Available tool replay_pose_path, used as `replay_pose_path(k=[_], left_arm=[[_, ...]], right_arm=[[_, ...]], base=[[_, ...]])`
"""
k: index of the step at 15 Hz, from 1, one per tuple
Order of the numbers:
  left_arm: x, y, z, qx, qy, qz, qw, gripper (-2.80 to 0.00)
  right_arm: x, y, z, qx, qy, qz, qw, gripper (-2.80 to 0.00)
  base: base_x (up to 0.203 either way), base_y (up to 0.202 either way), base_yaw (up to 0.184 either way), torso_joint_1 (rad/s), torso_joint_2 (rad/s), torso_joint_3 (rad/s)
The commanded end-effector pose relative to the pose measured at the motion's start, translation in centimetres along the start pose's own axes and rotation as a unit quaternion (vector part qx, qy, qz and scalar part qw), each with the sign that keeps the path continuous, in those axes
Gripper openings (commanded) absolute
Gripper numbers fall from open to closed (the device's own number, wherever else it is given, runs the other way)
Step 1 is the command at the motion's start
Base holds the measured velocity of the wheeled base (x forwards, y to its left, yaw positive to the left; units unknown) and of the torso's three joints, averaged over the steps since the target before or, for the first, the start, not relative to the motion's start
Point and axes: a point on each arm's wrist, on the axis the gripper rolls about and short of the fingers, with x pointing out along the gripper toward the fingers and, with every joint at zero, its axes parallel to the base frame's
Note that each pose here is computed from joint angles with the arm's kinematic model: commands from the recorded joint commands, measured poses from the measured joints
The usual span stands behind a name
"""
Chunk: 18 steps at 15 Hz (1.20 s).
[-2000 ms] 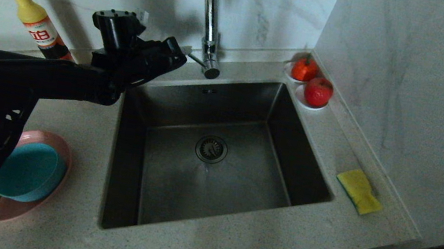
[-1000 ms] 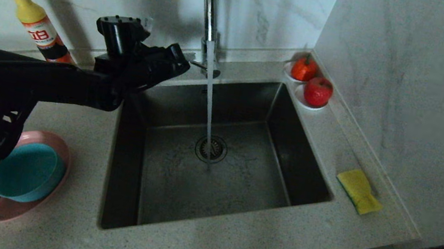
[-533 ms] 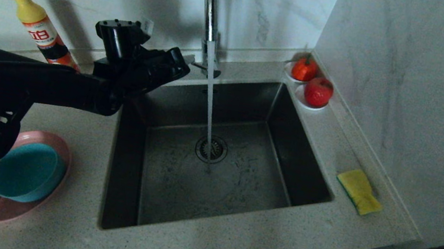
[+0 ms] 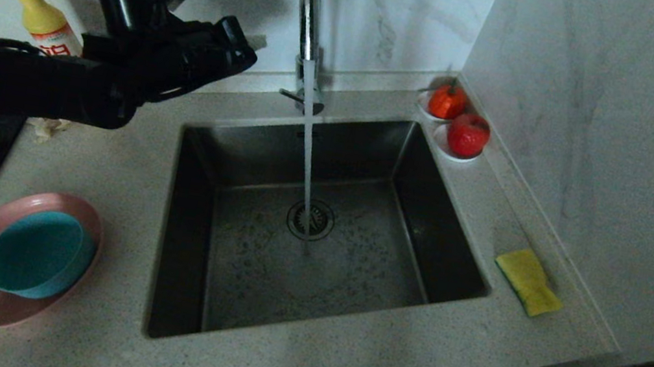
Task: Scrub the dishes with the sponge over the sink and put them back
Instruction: Turn on the faucet, then rinse the chopsticks
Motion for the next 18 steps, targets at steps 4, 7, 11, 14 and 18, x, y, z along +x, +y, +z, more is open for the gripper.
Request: replay_pose_path(k=[4, 7, 11, 14, 18], left_arm=[[-8.3, -6.8, 7.8, 0.076, -0.042, 0.041, 0.9954, -2.80], [-13.3, -9.1, 9.1, 0.123, -0.042, 0.106, 0.9859, -2.80], [-20.5, -11.2, 8.5, 0.182, -0.045, 0.181, 0.9654, -2.80], [-26.9, -12.1, 6.4, 0.215, -0.033, 0.230, 0.9487, -2.80], [-33.8, -12.3, 3.1, 0.229, -0.016, 0.298, 0.9268, -2.80]], right_arm=[[0.0, 0.0, 0.0, 0.000, 0.000, 0.000, 1.000, -2.80], [0.0, 0.0, 0.0, 0.000, 0.000, 0.000, 1.000, -2.80], [0.0, 0.0, 0.0, 0.000, 0.000, 0.001, 1.000, -2.80], [0.0, 0.0, 0.0, 0.000, 0.000, 0.000, 1.000, -2.80], [0.0, 0.0, 0.0, 0.000, 0.000, 0.000, 1.000, -2.80]], base=[[0.000, 0.000, 0.000, 0.000, 0.00, 0.000], [0.000, 0.000, 0.000, 0.000, 0.00, 0.000], [0.000, 0.000, 0.000, 0.000, 0.00, 0.000], [0.000, 0.000, 0.000, 0.000, 0.00, 0.000], [0.000, 0.000, 0.000, 0.000, 0.00, 0.000]])
